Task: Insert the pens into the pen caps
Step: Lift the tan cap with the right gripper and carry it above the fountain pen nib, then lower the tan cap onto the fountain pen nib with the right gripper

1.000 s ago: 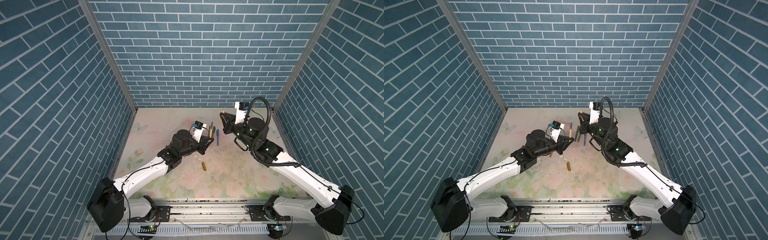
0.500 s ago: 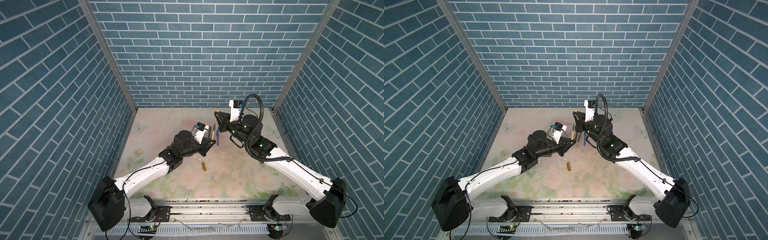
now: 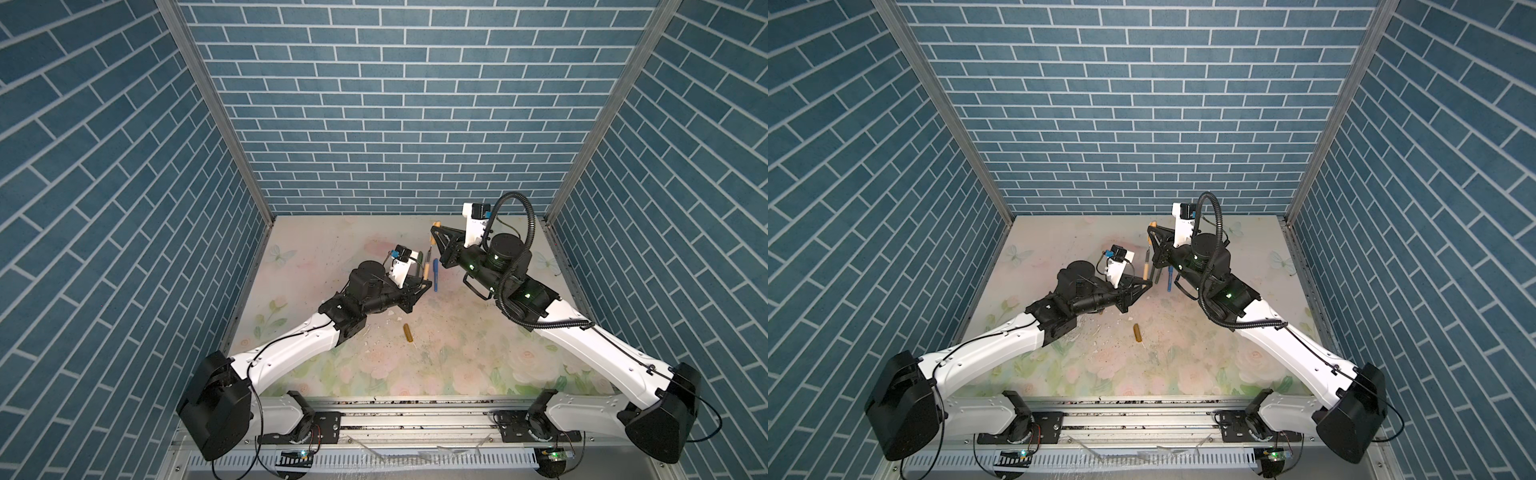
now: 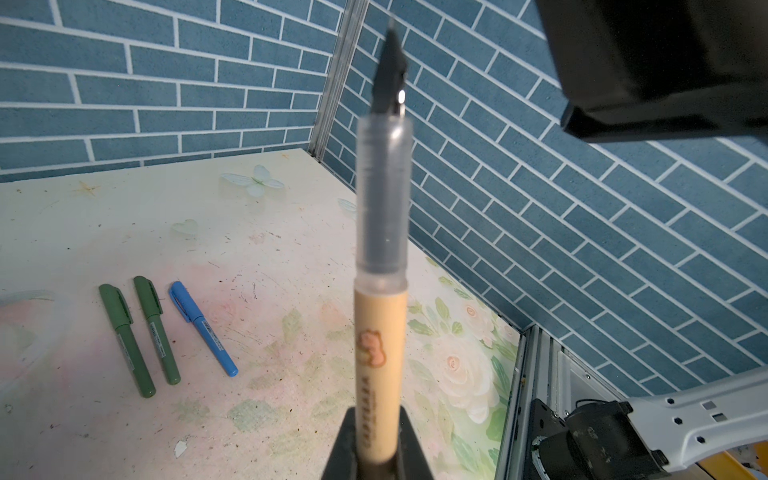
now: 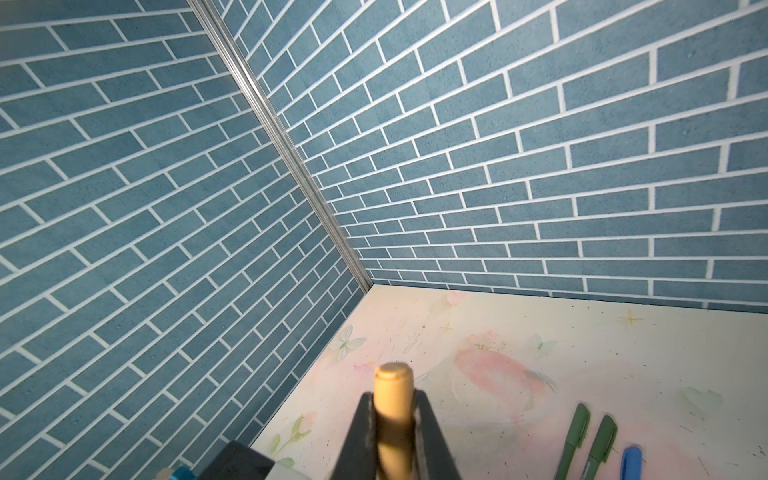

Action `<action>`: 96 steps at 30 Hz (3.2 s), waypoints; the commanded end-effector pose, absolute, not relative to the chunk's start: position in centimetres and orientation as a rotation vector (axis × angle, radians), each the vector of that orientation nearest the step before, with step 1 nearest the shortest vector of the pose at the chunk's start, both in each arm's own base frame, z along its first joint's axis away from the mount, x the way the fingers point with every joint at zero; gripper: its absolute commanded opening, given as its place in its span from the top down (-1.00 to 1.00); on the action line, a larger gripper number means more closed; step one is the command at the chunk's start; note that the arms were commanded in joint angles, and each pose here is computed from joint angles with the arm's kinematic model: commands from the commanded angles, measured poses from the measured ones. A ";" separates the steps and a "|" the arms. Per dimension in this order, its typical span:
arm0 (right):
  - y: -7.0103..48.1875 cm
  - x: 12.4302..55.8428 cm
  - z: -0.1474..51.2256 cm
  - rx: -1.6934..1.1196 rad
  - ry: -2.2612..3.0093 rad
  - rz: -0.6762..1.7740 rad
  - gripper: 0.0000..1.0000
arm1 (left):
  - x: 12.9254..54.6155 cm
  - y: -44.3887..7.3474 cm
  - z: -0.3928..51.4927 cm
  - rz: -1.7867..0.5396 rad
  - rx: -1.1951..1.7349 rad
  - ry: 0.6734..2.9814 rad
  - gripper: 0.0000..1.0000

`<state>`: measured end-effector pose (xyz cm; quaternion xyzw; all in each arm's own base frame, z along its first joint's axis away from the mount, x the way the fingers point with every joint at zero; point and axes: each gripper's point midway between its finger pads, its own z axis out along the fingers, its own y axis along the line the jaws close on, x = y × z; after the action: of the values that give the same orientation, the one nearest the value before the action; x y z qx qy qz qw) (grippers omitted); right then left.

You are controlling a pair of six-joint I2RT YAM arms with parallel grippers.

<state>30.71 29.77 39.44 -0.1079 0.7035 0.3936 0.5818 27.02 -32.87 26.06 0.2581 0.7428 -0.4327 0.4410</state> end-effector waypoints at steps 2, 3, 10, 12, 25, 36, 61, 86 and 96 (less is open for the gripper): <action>29.8 30.0 39.4 -0.249 1.651 0.954 0.91 | 27.2 -33.3 27.0 -1.072 0.656 1.814 1.00; 29.8 30.1 39.3 -0.248 1.651 0.953 0.91 | 27.2 -33.3 27.0 -1.071 0.656 1.814 1.00; 30.0 30.3 38.7 -0.250 1.659 0.945 0.91 | 27.2 -33.3 27.0 -1.075 0.657 1.813 1.00; 30.1 30.3 38.5 -0.253 1.662 0.954 0.91 | 27.1 -33.3 27.1 -1.075 0.658 1.812 1.00; 30.2 30.7 37.9 -0.256 1.665 0.930 0.92 | 27.2 -33.4 26.9 -1.080 0.660 1.816 1.00; 31.3 30.1 35.2 -0.263 1.739 1.015 0.93 | 27.3 -33.2 27.2 -1.066 0.651 1.806 1.00; 31.1 27.9 34.9 -0.263 1.774 1.137 0.93 | 27.4 -32.2 27.9 -1.025 0.620 1.764 1.00; 30.5 28.7 35.3 -0.289 1.757 1.053 0.93 | 26.2 -32.9 28.8 -1.086 0.666 1.722 1.00; 30.3 28.1 35.2 -0.394 1.795 1.012 0.93 | 26.1 -33.0 28.6 -1.084 0.673 1.725 1.00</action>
<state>28.99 30.35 35.47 -0.1303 0.7320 0.4282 0.5137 26.16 -32.82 25.92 0.2717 0.7364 -0.4314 0.4446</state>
